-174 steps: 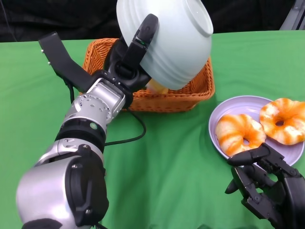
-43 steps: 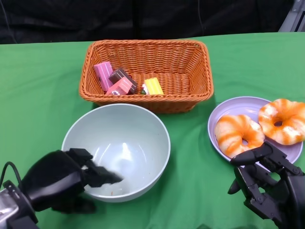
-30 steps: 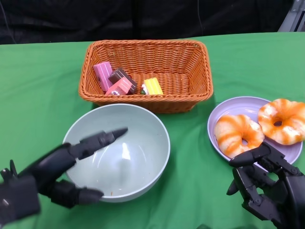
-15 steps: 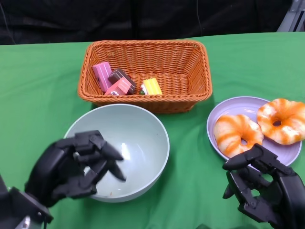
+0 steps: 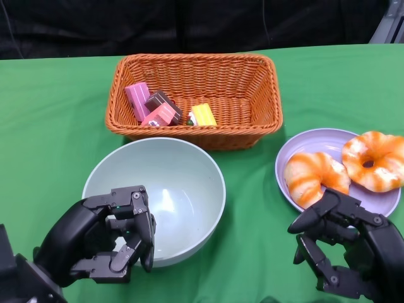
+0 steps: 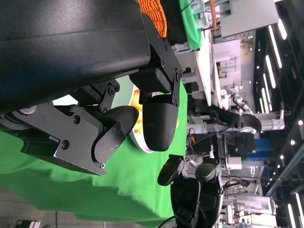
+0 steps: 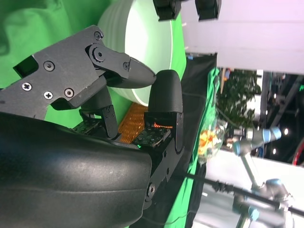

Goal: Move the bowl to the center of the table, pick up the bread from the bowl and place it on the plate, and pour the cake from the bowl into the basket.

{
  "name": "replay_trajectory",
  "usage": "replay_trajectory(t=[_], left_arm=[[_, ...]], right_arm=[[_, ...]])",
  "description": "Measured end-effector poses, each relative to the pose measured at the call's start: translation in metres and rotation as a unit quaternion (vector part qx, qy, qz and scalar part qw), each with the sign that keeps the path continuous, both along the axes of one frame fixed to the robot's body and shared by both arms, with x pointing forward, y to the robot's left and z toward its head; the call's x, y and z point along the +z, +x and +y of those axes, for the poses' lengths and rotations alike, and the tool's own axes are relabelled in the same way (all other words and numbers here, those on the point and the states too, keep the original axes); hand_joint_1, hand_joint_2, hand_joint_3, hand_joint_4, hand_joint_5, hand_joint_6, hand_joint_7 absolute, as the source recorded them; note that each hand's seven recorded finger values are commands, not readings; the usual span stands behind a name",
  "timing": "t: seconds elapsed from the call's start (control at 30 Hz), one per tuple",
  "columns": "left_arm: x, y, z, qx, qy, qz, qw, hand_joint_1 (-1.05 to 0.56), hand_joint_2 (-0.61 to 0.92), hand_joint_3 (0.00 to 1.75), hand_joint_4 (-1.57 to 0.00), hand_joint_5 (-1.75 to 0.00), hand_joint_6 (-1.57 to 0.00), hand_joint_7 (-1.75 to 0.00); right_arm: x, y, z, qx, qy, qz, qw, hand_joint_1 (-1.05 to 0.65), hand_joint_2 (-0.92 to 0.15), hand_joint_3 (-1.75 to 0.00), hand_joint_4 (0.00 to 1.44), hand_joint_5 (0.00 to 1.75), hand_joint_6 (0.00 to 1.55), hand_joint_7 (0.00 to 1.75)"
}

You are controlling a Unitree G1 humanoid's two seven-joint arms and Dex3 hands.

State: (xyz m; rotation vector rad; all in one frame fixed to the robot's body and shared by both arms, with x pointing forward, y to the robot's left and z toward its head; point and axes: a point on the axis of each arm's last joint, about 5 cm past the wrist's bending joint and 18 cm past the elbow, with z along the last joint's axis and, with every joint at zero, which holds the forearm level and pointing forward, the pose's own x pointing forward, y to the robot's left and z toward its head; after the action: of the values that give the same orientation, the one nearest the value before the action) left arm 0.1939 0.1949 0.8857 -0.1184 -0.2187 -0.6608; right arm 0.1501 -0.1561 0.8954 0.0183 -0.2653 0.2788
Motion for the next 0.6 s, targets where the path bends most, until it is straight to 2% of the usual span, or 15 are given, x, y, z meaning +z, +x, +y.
replay_trajectory(t=[0.13, 0.4, 0.5, 0.6], left_arm=[[0.0, 0.0, 0.001, -0.006, 0.003, -0.002, 1.0, -0.04, 0.54, 1.28, -0.82, -1.75, -0.71, -1.58], [0.002, 0.0, 0.006, -0.001, 0.001, -0.008, 1.0, -0.08, 0.52, 1.28, -0.82, -1.75, -0.72, -1.58], [0.007, -0.003, 0.009, 0.004, -0.008, -0.017, 1.0, -0.07, 0.53, 1.28, -0.82, -1.75, -0.73, -1.58], [0.009, -0.014, 0.015, 0.011, -0.004, -0.019, 1.0, -0.06, 0.54, 1.29, -0.83, -1.75, -0.73, -1.59]], right_arm=[[0.001, -0.001, 0.002, 0.008, -0.007, -0.013, 1.0, -0.08, -0.54, -1.07, 0.75, 1.6, 0.69, 1.31], [0.0, -0.003, 0.001, 0.006, -0.013, -0.011, 1.0, -0.11, -0.51, -1.1, 0.76, 1.6, 0.7, 1.33], [0.0, -0.012, 0.0, 0.0, -0.009, -0.006, 1.0, -0.12, -0.49, -1.12, 0.76, 1.6, 0.69, 1.32], [0.002, -0.024, -0.001, -0.008, -0.002, -0.001, 1.0, -0.12, -0.51, -1.12, 0.77, 1.61, 0.69, 1.34]])
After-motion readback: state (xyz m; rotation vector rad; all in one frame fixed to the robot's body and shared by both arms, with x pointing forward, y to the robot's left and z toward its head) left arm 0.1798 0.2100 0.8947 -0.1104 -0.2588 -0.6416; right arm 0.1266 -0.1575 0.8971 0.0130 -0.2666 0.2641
